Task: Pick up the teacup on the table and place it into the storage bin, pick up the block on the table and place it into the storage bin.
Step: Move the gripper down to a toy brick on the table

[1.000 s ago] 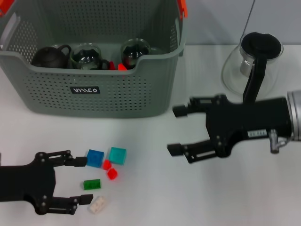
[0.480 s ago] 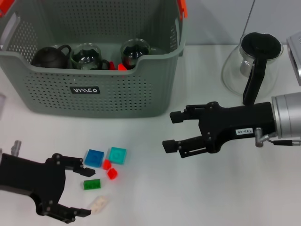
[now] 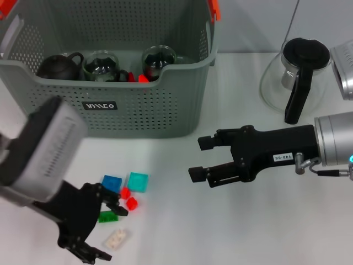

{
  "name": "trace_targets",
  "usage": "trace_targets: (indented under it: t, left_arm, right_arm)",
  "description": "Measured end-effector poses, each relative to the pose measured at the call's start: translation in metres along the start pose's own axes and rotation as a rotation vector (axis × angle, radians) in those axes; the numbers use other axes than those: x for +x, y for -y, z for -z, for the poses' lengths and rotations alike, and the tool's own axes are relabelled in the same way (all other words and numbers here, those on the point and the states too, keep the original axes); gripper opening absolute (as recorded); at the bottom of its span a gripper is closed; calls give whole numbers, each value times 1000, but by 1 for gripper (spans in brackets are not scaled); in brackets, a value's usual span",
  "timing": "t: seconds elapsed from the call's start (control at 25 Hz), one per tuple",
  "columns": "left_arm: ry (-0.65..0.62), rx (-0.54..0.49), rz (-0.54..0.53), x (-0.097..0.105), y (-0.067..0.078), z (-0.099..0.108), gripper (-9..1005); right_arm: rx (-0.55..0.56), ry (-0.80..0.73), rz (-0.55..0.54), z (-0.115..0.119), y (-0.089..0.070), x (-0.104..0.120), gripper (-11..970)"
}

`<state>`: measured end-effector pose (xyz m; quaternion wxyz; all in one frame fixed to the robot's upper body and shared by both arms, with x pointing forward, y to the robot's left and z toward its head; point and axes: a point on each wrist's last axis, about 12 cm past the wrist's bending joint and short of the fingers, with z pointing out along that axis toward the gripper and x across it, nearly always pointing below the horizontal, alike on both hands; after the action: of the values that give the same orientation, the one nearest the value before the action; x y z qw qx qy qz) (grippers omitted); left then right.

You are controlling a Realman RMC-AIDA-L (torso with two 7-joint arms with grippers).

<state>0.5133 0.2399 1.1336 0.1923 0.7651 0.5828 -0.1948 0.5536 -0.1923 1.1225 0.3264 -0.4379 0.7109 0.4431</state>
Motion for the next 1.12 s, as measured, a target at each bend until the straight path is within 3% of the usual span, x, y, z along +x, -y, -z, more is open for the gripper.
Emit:
trace_targets:
  t: [0.2, 0.56, 1.12]
  left_arm:
    - [-113, 70, -107, -25, -12, -15, 807]
    - [-287, 118, -295, -49, -18, -42, 808]
    - [-400, 138, -373, -52, -24, -57, 807]
  right_arm:
    - [3, 2, -25, 0, 1, 6, 902]
    - [8, 7, -51, 1, 2, 12, 901]
    - [0, 12, -85, -4, 3, 17, 901]
